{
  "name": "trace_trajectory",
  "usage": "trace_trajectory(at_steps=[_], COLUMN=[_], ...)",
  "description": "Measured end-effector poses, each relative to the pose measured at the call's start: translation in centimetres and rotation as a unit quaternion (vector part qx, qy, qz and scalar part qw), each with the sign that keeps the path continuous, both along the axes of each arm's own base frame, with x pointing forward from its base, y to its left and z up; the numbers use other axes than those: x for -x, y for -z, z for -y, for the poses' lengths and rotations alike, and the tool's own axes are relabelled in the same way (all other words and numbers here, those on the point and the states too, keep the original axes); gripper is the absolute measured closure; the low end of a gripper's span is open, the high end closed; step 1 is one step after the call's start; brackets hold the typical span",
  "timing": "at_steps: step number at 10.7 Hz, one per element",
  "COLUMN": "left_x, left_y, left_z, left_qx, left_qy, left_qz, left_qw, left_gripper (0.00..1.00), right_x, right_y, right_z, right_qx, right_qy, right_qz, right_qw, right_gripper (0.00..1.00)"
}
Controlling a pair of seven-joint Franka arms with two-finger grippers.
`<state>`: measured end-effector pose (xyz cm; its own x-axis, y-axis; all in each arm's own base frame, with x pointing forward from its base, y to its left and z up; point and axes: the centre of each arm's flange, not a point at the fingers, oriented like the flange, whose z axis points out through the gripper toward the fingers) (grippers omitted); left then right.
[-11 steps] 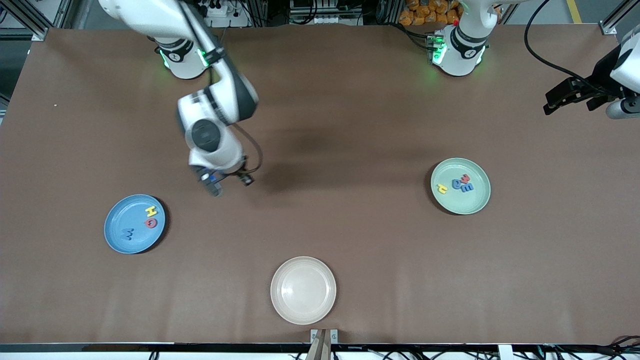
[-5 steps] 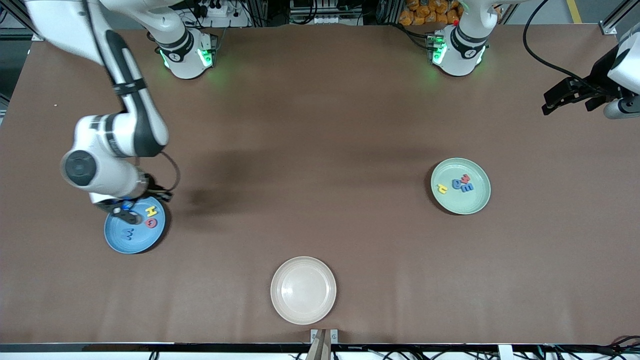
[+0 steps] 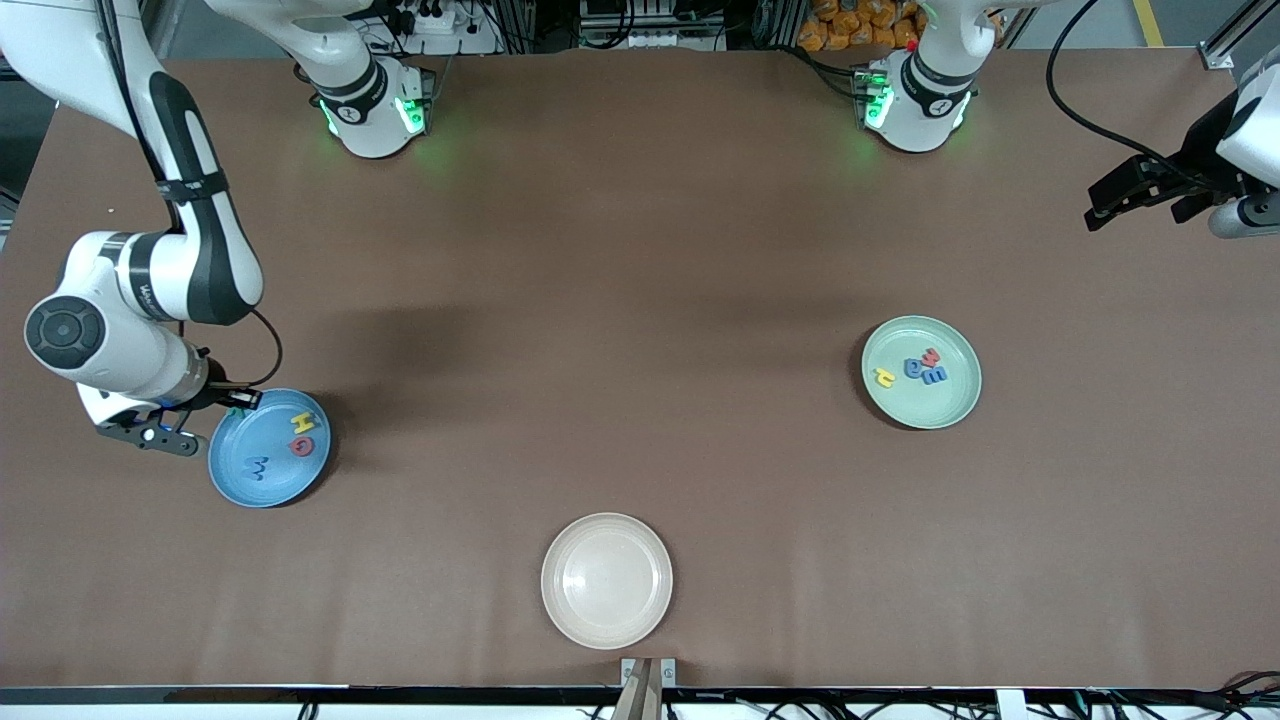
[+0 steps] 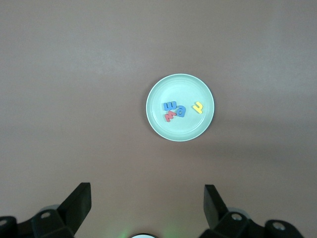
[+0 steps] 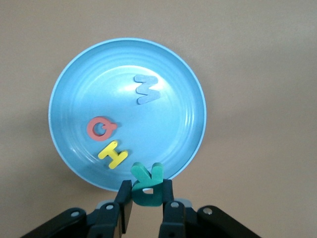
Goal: Sort uppercase to blue plate, lowercase to green plate
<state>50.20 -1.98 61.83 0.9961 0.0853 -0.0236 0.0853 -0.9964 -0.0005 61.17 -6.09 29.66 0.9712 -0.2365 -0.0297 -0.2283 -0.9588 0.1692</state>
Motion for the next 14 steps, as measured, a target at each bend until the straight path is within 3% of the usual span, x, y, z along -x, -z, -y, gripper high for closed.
trace_trajectory(at_steps=[1,2,7,9,14], left_x=[0.0,0.0,0.0,0.0,0.0], left_y=[0.0,0.0,0.0,0.0,0.1], left_z=[0.0,0.0,0.1,0.1,0.7], left_qx=[0.0,0.0,0.0,0.0,-0.001], left_qy=[0.0,0.0,0.001,0.001,0.007], left_qz=[0.0,0.0,0.001,0.001,0.0], left_qw=[1.0,1.0,1.0,1.0,1.0], left_gripper=[0.0,0.0,0.0,0.0,0.0], right_x=[-0.1,-0.3,-0.5,0.5,4.9], right_y=[0.0,-0.1,-2.2,-4.6,-15.5], right_z=[-0.3,-0.6,-1.9,-3.5,-7.8], right_qx=[0.0,0.0,-0.005,-0.012,-0.032], right_qy=[-0.004,-0.007,-0.02,-0.031,-0.084], right_qz=[0.002,0.006,0.023,0.027,-0.007], right_qw=[1.0,1.0,1.0,0.999,0.996], right_gripper=[0.69,0.62,0.0,0.0,0.0])
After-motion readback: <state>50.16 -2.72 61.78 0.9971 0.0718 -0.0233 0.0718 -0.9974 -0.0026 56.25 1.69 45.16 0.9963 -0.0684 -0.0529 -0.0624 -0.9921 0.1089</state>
